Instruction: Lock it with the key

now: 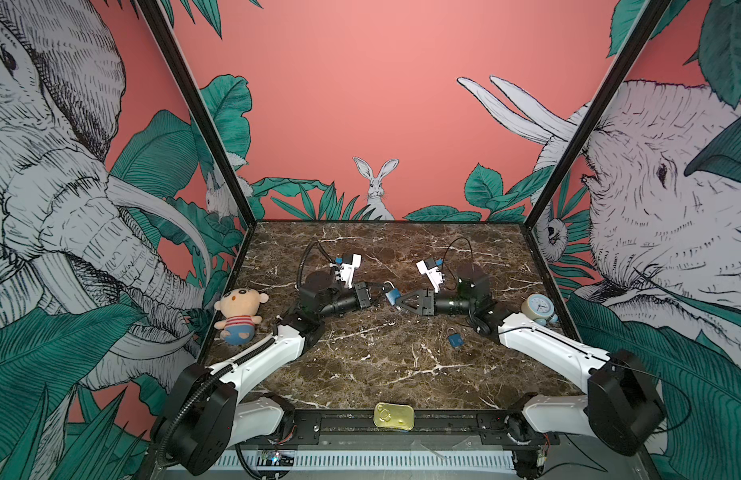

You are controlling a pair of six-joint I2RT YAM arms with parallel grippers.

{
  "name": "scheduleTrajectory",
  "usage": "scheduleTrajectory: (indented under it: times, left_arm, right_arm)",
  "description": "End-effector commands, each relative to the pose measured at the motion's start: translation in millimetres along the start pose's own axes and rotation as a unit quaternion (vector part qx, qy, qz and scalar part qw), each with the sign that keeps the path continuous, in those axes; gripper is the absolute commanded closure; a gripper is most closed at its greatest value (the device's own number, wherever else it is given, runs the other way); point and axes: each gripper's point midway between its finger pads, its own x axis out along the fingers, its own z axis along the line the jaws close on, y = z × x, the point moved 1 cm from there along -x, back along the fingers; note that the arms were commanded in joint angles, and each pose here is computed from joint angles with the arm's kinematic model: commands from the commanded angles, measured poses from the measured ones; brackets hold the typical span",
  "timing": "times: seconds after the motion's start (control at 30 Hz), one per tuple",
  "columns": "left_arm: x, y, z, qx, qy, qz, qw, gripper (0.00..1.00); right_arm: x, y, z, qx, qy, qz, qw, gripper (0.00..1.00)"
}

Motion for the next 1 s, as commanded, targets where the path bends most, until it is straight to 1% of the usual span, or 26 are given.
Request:
scheduleTrajectory:
  times: [0.0,0.13,0.23,0.3,0.37,0.5,0.57,0.8,0.97]
  left_arm:
    - [-8.7,-20.8,-27.9,0.031,0.032,-0.044,0.998,1.0]
    - [-9.7,-22.0,-25.5,0.03,0.026,-0.05,0.998,1.0]
    - [-9.3,-22.5,-24.6,0.029,0.025,-0.051,0.998,1.0]
    - [-9.0,-22.2,-24.3,0.027,0.026,-0.05,0.998,1.0]
    - [-8.6,-21.5,-23.2,0.025,0.025,-0.049,0.998,1.0]
    - [-9.7,-21.0,-22.3,0.024,0.025,-0.052,0.998,1.0]
    - [-10.9,-26.0,-19.9,0.023,0.016,-0.069,0.997,1.0]
    - [-17.0,-37.8,-16.3,0.024,0.002,-0.112,0.993,1.0]
    - [-24.0,-55.6,-22.4,0.028,0.013,-0.156,0.987,1.0]
  right_arm:
    - [1.7,-1.1,9.6,-0.013,-0.022,-0.002,1.0,0.64]
    - [2.1,-0.8,10.0,-0.013,-0.024,-0.001,1.0,0.65]
    - [3.3,0.0,10.5,-0.014,-0.026,0.001,1.0,0.7]
    - [4.2,0.4,10.2,-0.013,-0.027,0.002,1.0,0.76]
    - [5.1,-0.8,10.1,-0.011,-0.029,0.0,1.0,0.85]
    - [7.4,-1.0,11.1,-0.007,-0.038,0.001,0.999,0.96]
    - [8.4,-0.3,10.4,-0.005,-0.038,0.002,0.999,1.0]
    - [8.1,5.0,6.4,0.005,-0.037,0.005,0.999,1.0]
    - [8.1,10.0,3.0,0.015,-0.043,0.005,0.999,1.0]
